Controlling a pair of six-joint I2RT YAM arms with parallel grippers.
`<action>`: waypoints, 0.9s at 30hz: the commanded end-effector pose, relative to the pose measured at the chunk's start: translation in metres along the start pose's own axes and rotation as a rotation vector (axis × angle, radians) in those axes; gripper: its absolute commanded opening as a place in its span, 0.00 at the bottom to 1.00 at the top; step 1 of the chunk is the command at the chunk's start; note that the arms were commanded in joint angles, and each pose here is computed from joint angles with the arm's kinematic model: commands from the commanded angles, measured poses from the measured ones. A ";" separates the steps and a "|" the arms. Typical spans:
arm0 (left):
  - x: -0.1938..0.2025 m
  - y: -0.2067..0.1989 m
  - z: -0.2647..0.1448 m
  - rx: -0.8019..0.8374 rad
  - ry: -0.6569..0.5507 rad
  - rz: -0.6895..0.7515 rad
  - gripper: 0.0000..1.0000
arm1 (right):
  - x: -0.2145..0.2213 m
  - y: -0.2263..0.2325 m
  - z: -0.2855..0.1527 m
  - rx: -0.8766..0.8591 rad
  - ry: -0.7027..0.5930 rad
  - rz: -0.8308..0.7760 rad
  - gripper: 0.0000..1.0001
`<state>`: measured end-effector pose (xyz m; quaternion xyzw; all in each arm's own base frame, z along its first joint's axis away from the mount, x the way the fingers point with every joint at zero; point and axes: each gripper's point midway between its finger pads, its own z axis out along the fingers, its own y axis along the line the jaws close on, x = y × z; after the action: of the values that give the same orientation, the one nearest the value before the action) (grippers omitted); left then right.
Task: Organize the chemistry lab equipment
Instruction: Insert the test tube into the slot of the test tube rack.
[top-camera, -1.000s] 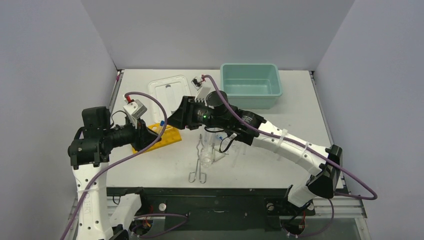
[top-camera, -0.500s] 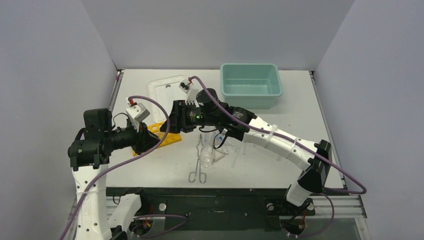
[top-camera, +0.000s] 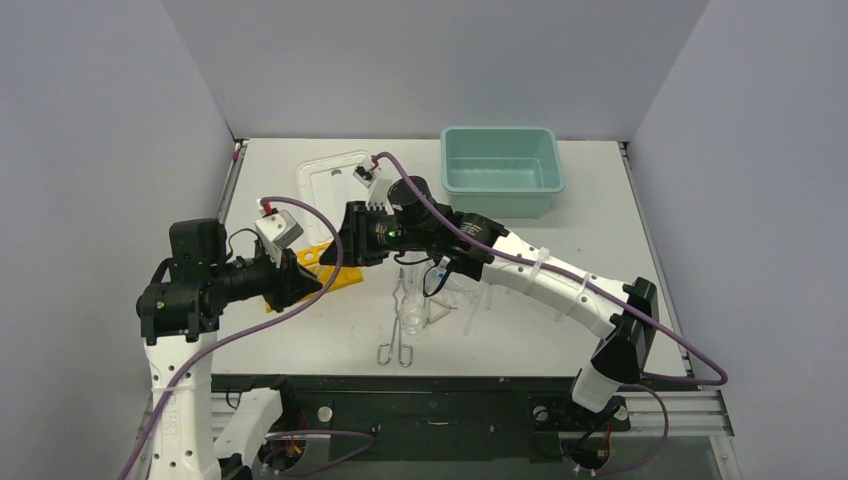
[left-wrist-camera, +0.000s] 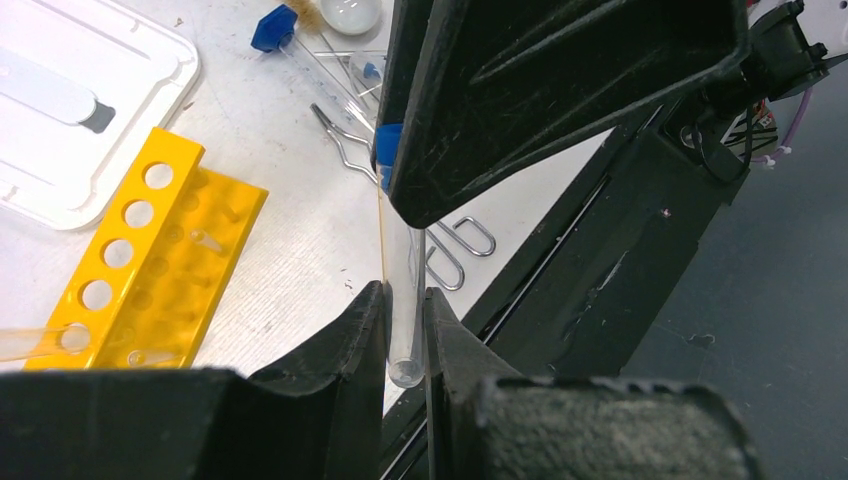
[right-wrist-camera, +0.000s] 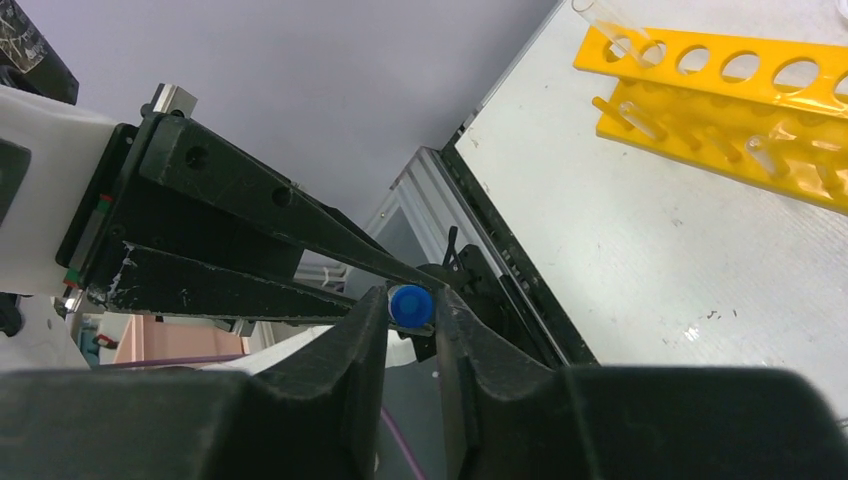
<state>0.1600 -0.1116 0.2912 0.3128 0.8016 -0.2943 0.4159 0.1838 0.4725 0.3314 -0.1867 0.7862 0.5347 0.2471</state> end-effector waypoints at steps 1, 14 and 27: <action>0.000 -0.003 -0.001 0.011 -0.006 0.032 0.03 | -0.015 0.010 -0.005 -0.020 -0.042 -0.014 0.17; 0.007 0.004 0.003 -0.021 0.004 0.012 0.53 | -0.012 -0.035 -0.024 0.144 -0.075 -0.058 0.00; -0.002 0.052 0.010 -0.233 -0.014 -0.149 0.97 | -0.004 -0.211 -0.162 0.876 -0.238 -0.133 0.00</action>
<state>0.1775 -0.0990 0.2751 0.2456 0.8339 -0.2617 0.4192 0.2436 0.3315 0.2339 -0.1033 0.8809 0.3117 0.3407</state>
